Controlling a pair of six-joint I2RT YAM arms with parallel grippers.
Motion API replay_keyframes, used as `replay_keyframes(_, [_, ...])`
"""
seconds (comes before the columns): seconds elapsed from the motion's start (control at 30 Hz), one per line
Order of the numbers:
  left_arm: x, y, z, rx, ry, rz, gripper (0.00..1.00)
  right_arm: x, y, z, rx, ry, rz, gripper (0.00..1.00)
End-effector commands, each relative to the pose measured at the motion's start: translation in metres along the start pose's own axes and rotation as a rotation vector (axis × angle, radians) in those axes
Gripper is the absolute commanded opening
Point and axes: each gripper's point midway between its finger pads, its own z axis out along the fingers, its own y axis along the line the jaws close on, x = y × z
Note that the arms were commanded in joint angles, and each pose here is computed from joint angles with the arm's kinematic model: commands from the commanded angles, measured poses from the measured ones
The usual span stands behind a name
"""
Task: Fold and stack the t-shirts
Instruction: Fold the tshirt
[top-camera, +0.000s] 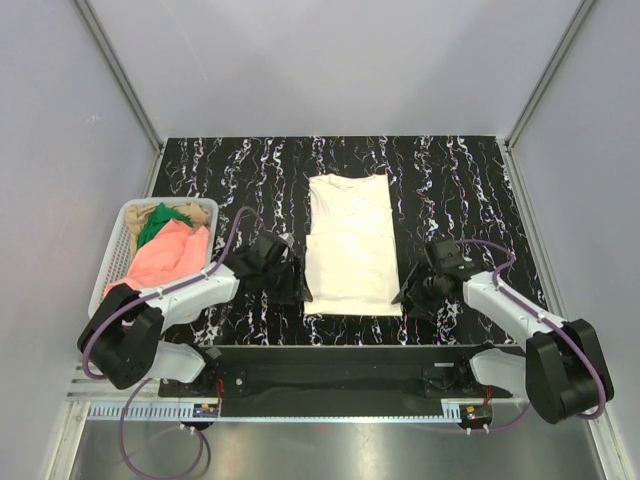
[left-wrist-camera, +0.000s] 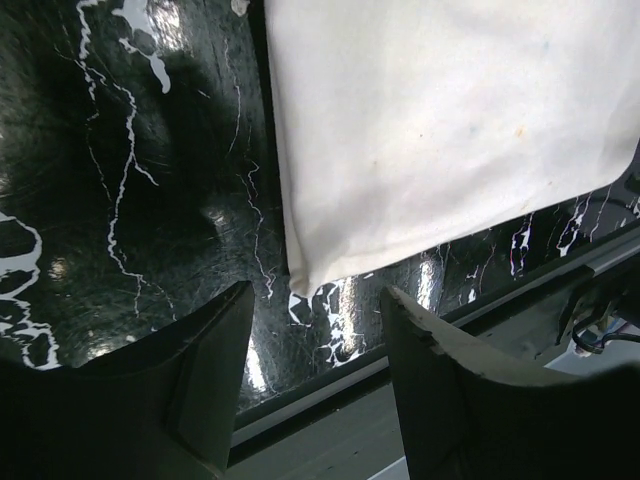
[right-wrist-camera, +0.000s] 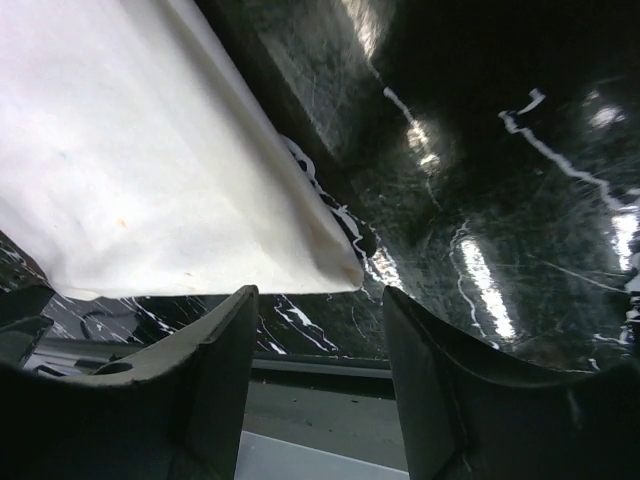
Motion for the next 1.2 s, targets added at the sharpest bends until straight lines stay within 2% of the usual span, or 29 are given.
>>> replay_keyframes(0.0, [0.003,-0.012,0.006,0.067,-0.031,-0.058,0.59,0.014,0.015,0.008,-0.043,0.023,0.031,0.6])
replay_keyframes(0.27, [0.015,-0.004,0.021,0.046,-0.025,-0.101,0.57,0.012,0.004,0.014,-0.018,-0.038,0.054,0.56])
replay_keyframes(0.5, [0.018,-0.001,0.028,0.03,-0.011,-0.107,0.5,0.008,0.004,0.019,-0.004,-0.047,0.062,0.46])
replay_keyframes(0.63, [0.021,0.0,0.031,0.023,-0.005,-0.114,0.28,0.006,0.005,0.021,0.004,-0.055,0.055,0.22])
replay_keyframes(0.67, [0.021,0.0,0.031,0.023,-0.007,-0.122,0.19,0.006,0.006,0.021,0.002,-0.057,0.055,0.1])
replay_keyframes(0.73, [0.023,-0.001,0.029,0.029,-0.007,-0.12,0.11,0.007,0.006,0.019,-0.008,-0.058,0.041,0.0])
replay_keyframes(0.77, [0.023,0.0,0.028,0.026,-0.01,-0.126,0.02,0.007,0.006,0.019,-0.011,-0.061,0.036,0.0])
replay_keyframes(0.8, [0.024,0.002,0.027,0.016,-0.012,-0.128,0.0,0.008,0.006,0.018,-0.013,-0.061,0.035,0.0])
replay_keyframes(0.97, [0.017,0.02,0.019,-0.094,-0.051,-0.096,0.0,0.008,0.006,0.013,-0.028,-0.073,0.015,0.0])
replay_keyframes(1.1, [0.014,0.014,0.011,-0.077,-0.078,-0.093,0.4,0.009,0.007,0.011,-0.043,-0.08,-0.001,0.0])
replay_keyframes(1.17, [0.016,0.009,0.009,-0.056,-0.088,-0.087,0.44,0.009,0.007,0.01,-0.051,-0.083,-0.004,0.0])
